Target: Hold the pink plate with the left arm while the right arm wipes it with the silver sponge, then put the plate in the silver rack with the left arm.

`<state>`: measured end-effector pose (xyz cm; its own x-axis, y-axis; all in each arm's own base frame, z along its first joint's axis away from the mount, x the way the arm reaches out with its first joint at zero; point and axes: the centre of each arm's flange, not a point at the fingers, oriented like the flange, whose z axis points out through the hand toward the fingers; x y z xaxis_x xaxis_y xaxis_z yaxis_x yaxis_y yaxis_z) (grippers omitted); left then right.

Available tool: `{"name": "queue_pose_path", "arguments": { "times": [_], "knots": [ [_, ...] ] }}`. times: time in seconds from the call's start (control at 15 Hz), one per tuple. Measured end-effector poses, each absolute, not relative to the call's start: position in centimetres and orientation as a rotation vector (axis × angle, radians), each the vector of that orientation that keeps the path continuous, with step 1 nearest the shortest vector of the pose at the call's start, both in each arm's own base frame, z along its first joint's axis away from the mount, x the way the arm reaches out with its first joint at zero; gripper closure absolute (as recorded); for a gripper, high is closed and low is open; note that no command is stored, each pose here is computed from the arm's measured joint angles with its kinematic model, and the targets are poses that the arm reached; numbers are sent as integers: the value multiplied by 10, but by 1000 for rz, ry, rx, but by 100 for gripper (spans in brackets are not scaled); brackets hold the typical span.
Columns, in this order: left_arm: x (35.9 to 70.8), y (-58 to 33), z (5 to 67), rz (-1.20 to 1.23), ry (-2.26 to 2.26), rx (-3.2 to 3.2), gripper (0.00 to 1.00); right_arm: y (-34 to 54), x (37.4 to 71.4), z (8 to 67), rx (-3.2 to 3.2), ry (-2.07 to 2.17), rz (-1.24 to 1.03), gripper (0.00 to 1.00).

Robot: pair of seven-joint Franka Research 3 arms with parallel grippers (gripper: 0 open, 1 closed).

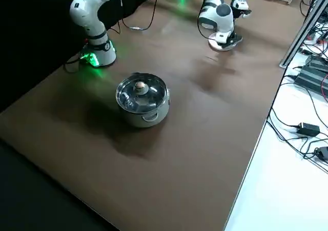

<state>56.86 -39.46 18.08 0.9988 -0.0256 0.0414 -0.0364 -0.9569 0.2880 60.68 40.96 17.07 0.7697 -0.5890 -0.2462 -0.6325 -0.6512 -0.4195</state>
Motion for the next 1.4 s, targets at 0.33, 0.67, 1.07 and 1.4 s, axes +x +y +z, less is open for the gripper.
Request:
{"name": "queue_pose_path", "arguments": {
  "times": [0.33, 0.67, 1.07, 1.4],
  "knots": [
    [569, -395, 181, 53, -45, 2848, 97, 417, 596, 172, -2553, 842, 191, 96],
    [569, -395, 181, 53, -45, 2848, 97, 444, 575, 172, -2587, 773, 230, 96],
    [568, -395, 181, 48, -12, 2848, 97, 459, 574, 177, -2551, 766, 79, 96],
    [568, -395, 181, 46, -2, 2847, 97, 417, 607, 179, -2595, 795, 9, 96]
  ]
}}
